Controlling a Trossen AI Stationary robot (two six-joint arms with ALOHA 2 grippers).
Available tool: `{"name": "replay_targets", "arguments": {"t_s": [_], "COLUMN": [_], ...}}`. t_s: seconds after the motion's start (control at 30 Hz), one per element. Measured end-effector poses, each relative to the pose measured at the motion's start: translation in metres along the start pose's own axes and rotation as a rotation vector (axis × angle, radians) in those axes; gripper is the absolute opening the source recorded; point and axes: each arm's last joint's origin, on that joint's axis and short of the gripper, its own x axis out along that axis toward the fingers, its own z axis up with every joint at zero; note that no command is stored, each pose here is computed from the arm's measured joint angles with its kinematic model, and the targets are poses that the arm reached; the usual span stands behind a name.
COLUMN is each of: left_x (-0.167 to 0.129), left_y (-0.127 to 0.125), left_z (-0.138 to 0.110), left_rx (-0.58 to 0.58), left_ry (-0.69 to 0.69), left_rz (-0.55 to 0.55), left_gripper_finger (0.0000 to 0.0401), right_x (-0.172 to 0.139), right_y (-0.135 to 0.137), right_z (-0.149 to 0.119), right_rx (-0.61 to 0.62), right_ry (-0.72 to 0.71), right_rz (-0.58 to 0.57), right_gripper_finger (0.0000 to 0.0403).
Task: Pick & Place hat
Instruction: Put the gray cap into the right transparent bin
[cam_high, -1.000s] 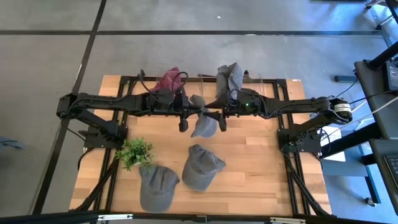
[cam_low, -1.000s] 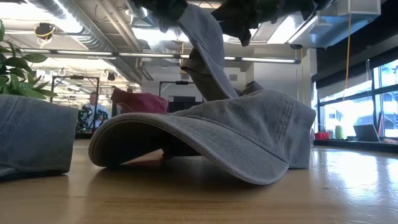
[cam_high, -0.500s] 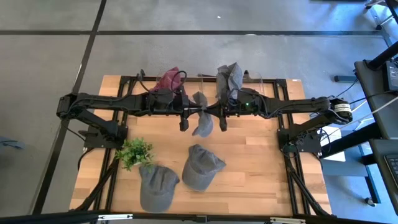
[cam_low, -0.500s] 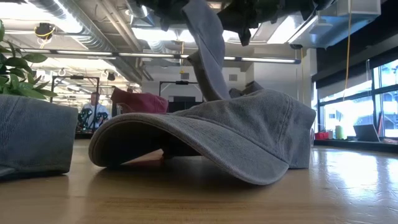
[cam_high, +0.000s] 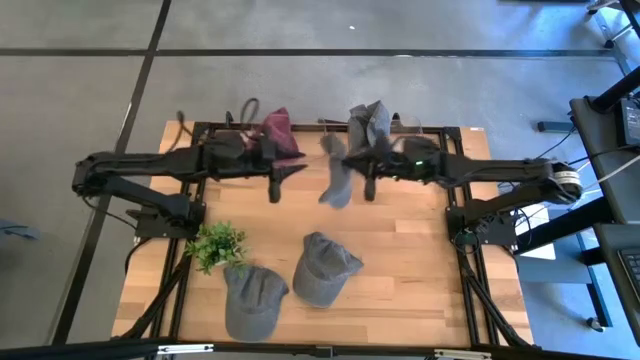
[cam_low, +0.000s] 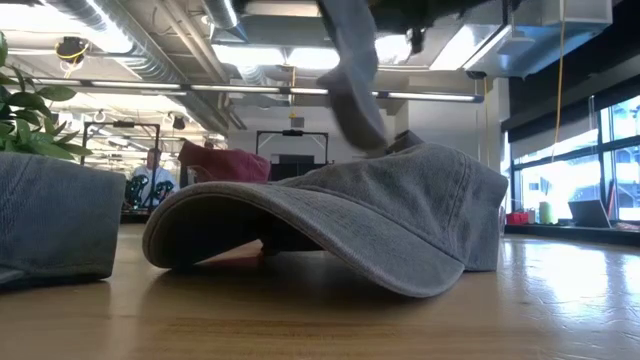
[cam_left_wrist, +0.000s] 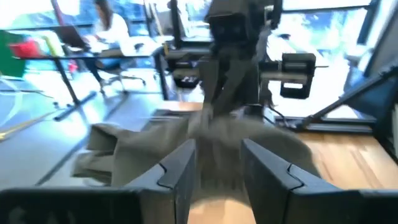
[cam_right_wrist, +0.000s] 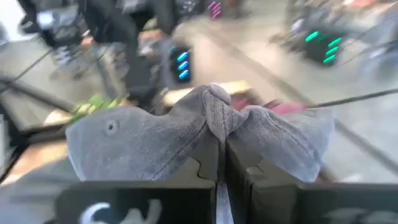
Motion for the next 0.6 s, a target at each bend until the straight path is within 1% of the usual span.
{"name": "replay_targets", "arguments": {"t_s": [0.07,0.17,0.27,0.4,0.5,0.6], "left_x": [-0.01,-0.021,-0.024,-0.023,-0.02,-0.015], "left_y": [0.003,0.005,0.006,0.006,0.006,0.005], "left_z": [0.004,0.006,0.006,0.005,0.002,0.0], "left_rx": [-0.006,-0.006,-0.005,-0.002,0.002,0.004], "left_ry": [-0.01,-0.014,-0.003,0.008,0.028,0.039], "left_rz": [0.032,0.066,0.092,0.102,0.101,0.101], "left_gripper_finger": [0.0124,0.0125,0.0125,0.0125,0.0125,0.0125], "right_x": [-0.018,-0.046,-0.071,-0.094,-0.102,-0.104], "right_y": [-0.003,-0.008,-0.013,-0.02,-0.027,-0.038], "right_z": [0.012,0.025,0.031,0.027,0.021,0.017], "right_rx": [-0.013,-0.036,-0.083,-0.152,-0.195,-0.241], "right_ry": [-0.053,-0.097,-0.099,-0.007,0.071,0.14], "right_rz": [-0.066,-0.169,-0.277,-0.435,-0.491,-0.54], "right_gripper_finger": [0.0012,0.0012,0.0012,0.0012,0.0012,0.0012]}}
